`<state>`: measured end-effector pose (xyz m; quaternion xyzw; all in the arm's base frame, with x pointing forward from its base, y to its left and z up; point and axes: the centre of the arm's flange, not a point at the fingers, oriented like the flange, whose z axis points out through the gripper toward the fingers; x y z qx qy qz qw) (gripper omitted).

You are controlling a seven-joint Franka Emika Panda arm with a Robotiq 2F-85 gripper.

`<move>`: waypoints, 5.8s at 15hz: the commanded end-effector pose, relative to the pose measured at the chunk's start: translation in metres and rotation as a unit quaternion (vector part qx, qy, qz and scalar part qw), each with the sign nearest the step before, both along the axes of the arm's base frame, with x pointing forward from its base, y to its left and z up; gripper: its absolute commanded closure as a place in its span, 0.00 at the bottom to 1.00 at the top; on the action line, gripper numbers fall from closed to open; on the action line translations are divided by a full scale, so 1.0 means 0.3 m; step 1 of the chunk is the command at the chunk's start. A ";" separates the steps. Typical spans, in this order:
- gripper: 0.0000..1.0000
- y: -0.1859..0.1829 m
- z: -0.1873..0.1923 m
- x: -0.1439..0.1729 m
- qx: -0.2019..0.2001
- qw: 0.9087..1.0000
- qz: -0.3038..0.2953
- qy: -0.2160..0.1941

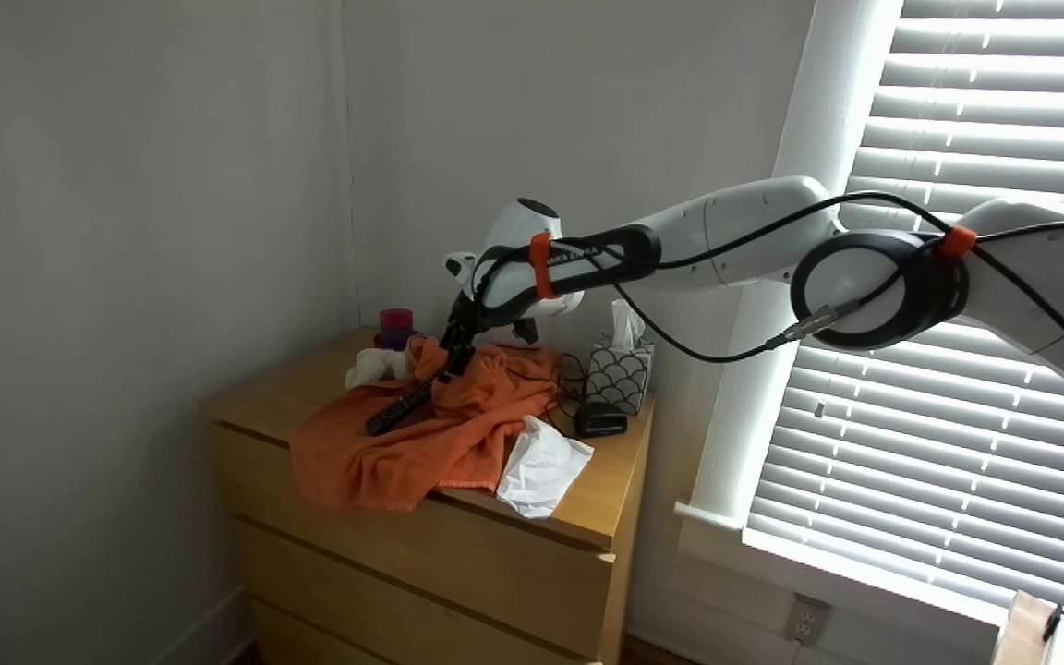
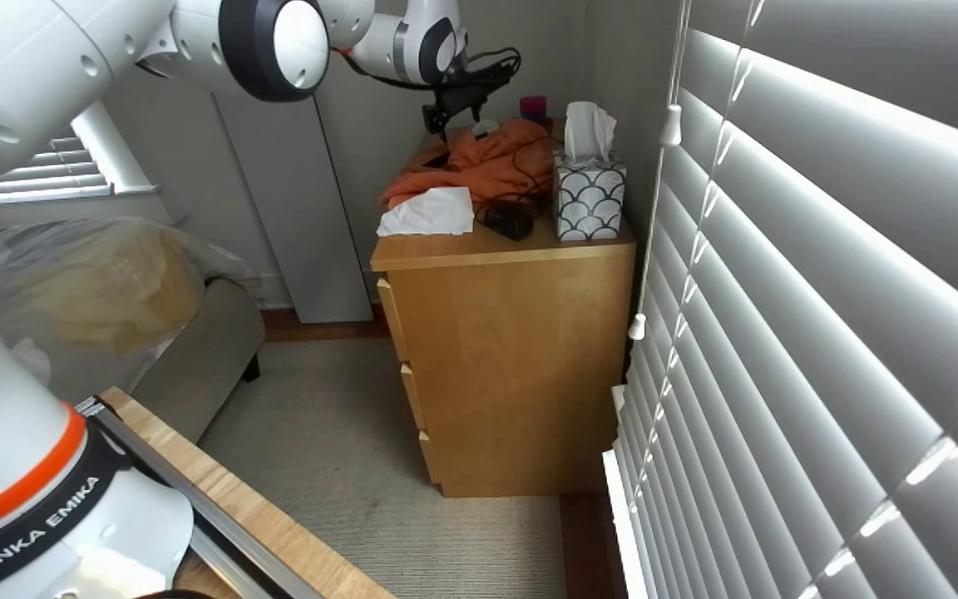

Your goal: Pick up the remote from the orange towel and place it on the white paper towel

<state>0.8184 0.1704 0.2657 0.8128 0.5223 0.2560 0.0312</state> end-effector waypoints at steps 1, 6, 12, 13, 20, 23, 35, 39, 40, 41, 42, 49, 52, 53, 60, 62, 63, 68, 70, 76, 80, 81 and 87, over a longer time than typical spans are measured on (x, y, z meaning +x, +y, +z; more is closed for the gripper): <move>0.00 0.019 -0.018 0.116 0.039 0.998 -0.057 -0.010; 0.00 -0.030 -0.010 0.140 0.054 0.984 -0.167 0.024; 0.00 -0.027 -0.062 0.120 0.014 0.982 -0.183 0.042; 0.00 -0.020 -0.070 0.113 0.009 0.984 -0.169 0.050; 0.02 0.004 -0.095 0.110 -0.027 0.994 -0.101 0.007; 0.00 -0.003 -0.111 0.114 -0.048 0.996 -0.068 -0.023; 0.69 0.025 -0.103 0.091 -0.065 0.998 -0.005 -0.027; 0.72 0.001 0.021 0.060 -0.047 0.998 -0.027 0.018; 0.73 -0.013 0.056 0.057 -0.039 0.998 -0.031 0.029; 0.74 -0.024 0.090 0.051 -0.029 0.998 -0.032 0.036; 0.80 -0.037 0.129 0.045 -0.022 0.998 -0.035 0.039; 1.00 -0.101 0.233 0.061 0.031 0.998 -0.048 0.040; 0.93 -0.081 0.176 0.097 0.016 0.999 -0.042 -0.020; 0.87 -0.066 0.151 0.104 0.012 0.999 -0.038 -0.031; 0.23 0.025 -0.038 0.093 -0.016 1.000 -0.007 -0.011; 0.09 0.021 -0.056 0.088 -0.015 1.000 -0.006 0.009; 0.04 0.016 -0.063 0.089 -0.015 1.000 -0.006 0.017; 0.25 -0.004 -0.116 0.067 -0.036 0.996 0.006 0.081; 0.26 -0.005 -0.130 0.064 -0.042 0.995 0.014 0.088; 0.69 -0.025 -0.049 0.059 -0.035 0.996 -0.001 0.085; 0.69 -0.058 0.092 0.046 0.003 0.997 -0.015 0.071; 0.69 -0.067 0.121 0.046 0.012 0.998 -0.018 0.067; 0.69 -0.115 0.246 0.050 0.096 0.994 -0.023 0.050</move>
